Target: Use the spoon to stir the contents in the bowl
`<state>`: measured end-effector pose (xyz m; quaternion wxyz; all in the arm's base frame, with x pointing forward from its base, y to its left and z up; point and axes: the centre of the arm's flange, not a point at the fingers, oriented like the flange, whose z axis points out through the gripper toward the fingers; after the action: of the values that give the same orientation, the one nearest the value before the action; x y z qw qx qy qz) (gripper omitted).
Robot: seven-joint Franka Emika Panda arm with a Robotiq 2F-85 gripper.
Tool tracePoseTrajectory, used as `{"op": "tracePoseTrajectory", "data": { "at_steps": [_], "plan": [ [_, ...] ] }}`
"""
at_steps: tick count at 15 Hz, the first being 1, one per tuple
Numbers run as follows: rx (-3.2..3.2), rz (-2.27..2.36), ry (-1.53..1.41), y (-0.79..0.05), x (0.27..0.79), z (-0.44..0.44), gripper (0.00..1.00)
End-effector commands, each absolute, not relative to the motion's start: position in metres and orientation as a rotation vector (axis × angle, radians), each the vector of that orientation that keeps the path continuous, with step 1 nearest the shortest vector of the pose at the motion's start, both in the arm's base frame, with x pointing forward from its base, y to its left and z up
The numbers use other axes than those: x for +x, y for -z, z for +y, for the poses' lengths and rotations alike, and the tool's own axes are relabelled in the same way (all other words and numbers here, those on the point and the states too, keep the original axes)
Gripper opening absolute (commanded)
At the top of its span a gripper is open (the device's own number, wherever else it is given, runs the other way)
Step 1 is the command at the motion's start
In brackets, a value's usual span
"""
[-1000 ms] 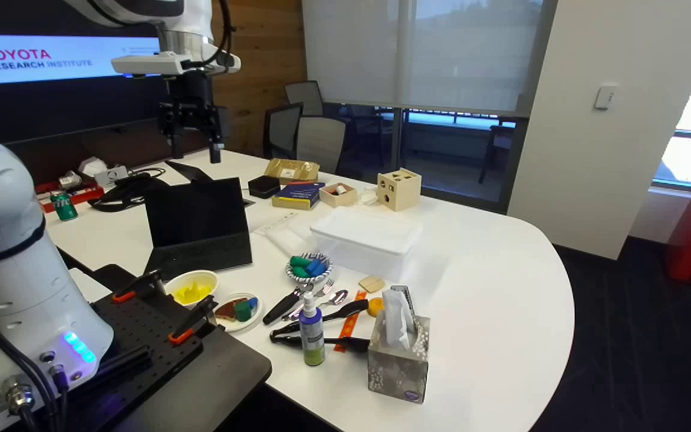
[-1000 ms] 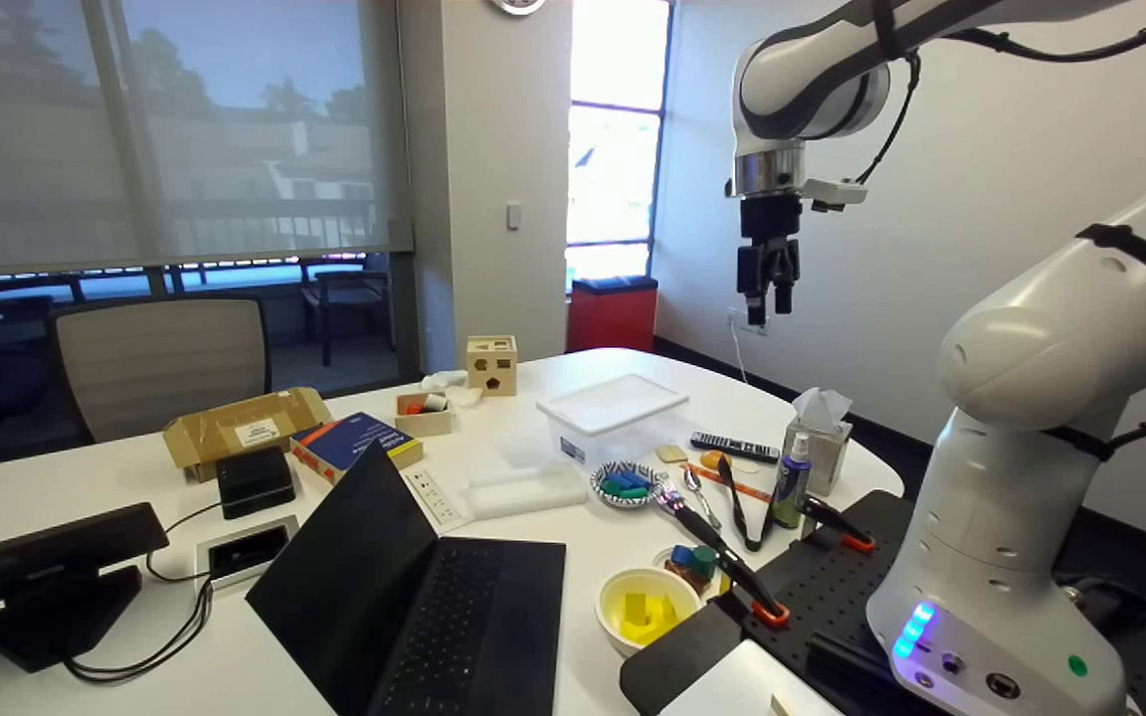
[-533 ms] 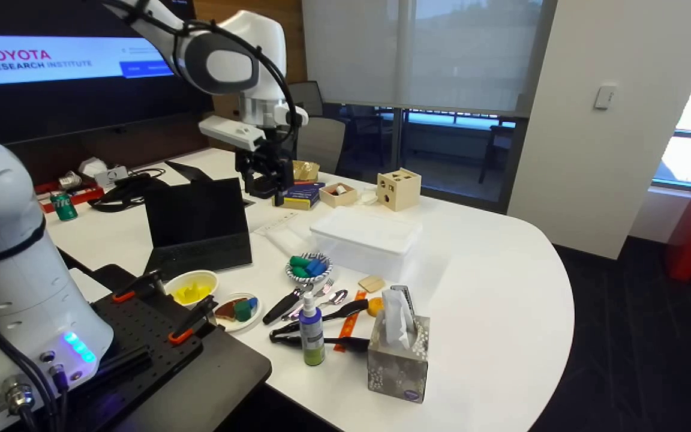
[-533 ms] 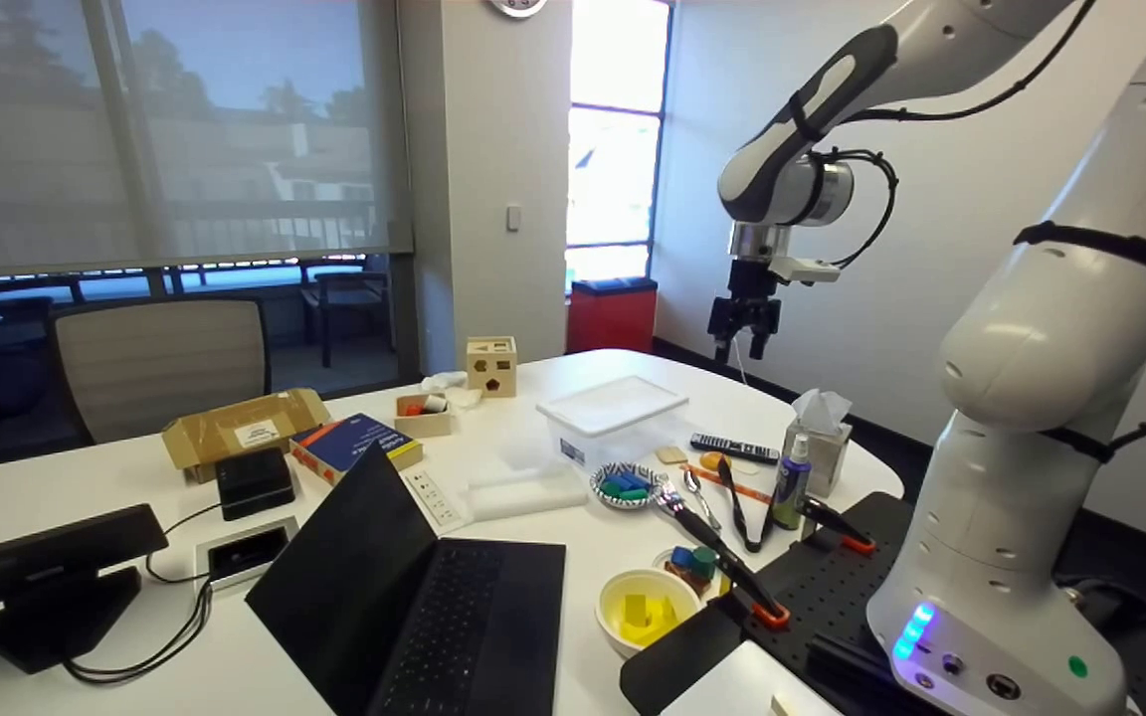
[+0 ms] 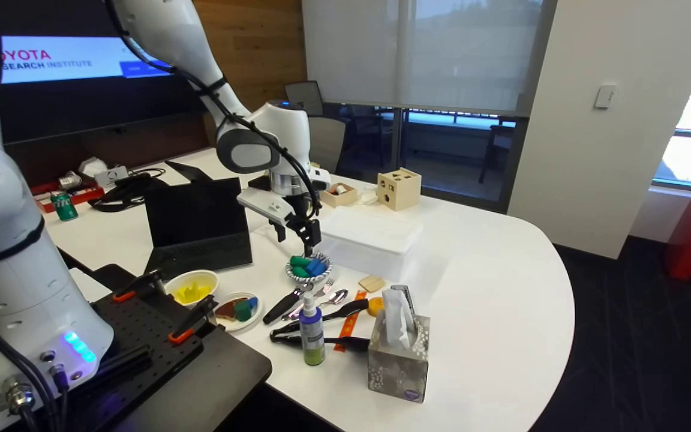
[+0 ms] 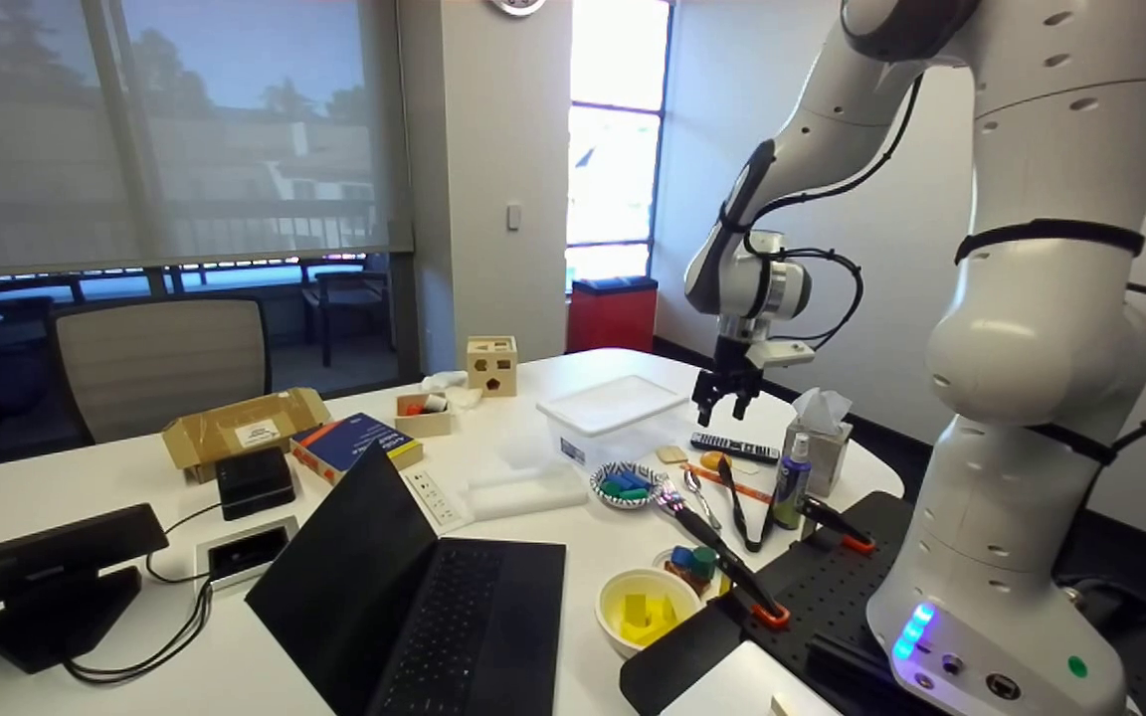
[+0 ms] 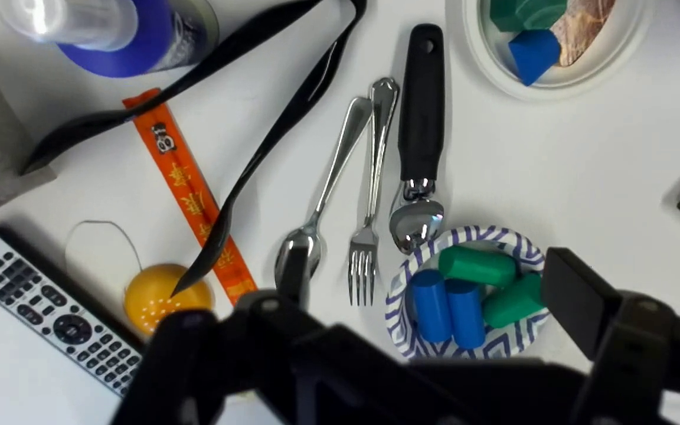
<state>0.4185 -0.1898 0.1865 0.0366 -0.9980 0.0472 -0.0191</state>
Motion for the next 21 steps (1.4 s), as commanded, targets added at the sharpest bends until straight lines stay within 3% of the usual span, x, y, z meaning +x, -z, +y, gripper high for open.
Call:
{"op": "tracePoseTrajectory", "data": {
  "at_steps": [1, 9, 18, 19, 20, 21],
  "plan": [
    [-3.064, 0.147, 0.038, -0.135, 0.451, -0.203, 1.0],
    [-3.111, 0.109, -0.102, -0.039, 0.476, -0.209, 1.0],
    [-3.197, 0.061, -0.071, 0.0, 0.473, -0.203, 1.0],
    [-3.199, 0.067, -0.08, 0.002, 0.471, -0.203, 0.75],
    [-3.198, 0.072, -0.086, 0.003, 0.469, -0.203, 0.74],
    [-3.198, 0.076, -0.095, 0.004, 0.467, -0.203, 0.66]
  ]
}}
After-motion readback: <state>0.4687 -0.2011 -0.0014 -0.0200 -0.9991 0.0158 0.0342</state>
